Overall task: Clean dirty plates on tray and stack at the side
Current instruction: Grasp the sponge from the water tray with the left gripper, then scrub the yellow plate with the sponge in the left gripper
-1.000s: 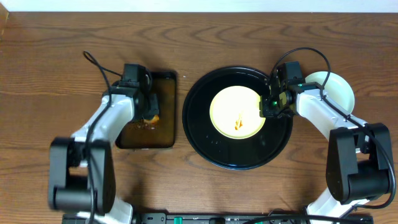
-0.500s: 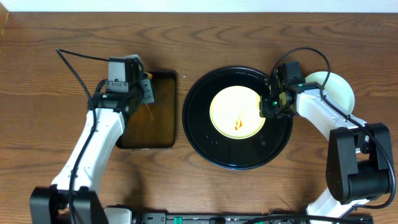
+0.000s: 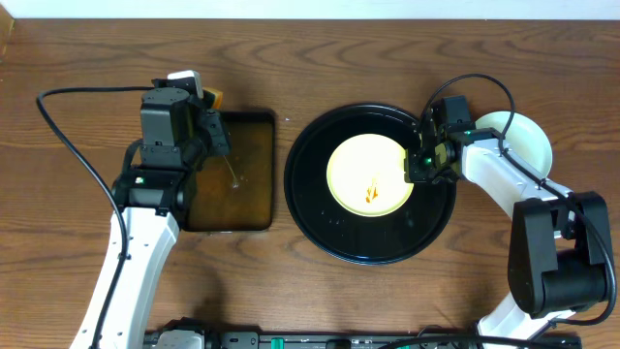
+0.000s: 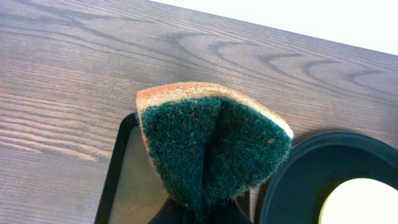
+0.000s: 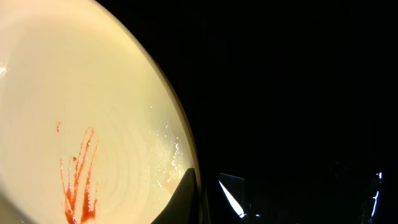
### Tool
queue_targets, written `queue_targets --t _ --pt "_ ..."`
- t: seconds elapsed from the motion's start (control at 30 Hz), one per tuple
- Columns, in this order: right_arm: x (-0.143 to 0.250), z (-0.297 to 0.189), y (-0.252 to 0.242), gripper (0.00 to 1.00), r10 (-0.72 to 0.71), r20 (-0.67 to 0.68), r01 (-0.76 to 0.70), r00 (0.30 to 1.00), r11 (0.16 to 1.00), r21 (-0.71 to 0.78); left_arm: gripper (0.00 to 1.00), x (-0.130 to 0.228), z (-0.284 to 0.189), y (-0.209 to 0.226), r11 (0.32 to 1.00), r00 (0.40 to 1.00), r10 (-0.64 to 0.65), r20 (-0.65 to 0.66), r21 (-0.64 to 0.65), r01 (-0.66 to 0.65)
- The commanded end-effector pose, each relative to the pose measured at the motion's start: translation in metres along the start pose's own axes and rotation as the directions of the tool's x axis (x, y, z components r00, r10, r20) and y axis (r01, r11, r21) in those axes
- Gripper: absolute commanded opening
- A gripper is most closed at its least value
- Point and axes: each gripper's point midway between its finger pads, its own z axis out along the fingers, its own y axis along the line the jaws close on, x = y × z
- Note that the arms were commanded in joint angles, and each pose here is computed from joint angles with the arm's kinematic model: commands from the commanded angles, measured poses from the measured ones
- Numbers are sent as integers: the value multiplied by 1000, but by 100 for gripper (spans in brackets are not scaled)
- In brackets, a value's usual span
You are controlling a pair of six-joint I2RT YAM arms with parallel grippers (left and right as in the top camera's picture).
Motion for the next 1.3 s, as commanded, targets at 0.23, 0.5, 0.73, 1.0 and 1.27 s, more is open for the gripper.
queue_targets --t 0.23,0.5,0.73,1.0,1.27 --pt "-1 -2 5 1 -36 8 36 999 999 8 7 -2 -1 0 1000 1000 5 12 -7 -5" --pt "-1 -2 5 1 -36 8 36 999 999 8 7 93 70 21 996 935 -8 -354 -82 -23" --pt "0 -2 5 1 -44 4 44 999 999 9 7 147 89 20 998 846 -35 -532 -60 4" --pt "3 -2 4 1 -41 -7 41 999 999 10 7 122 73 3 999 882 -24 -471 16 36" --pt "12 0 18 1 -77 -33 77 996 997 3 7 85 49 -31 984 935 7 -355 168 56"
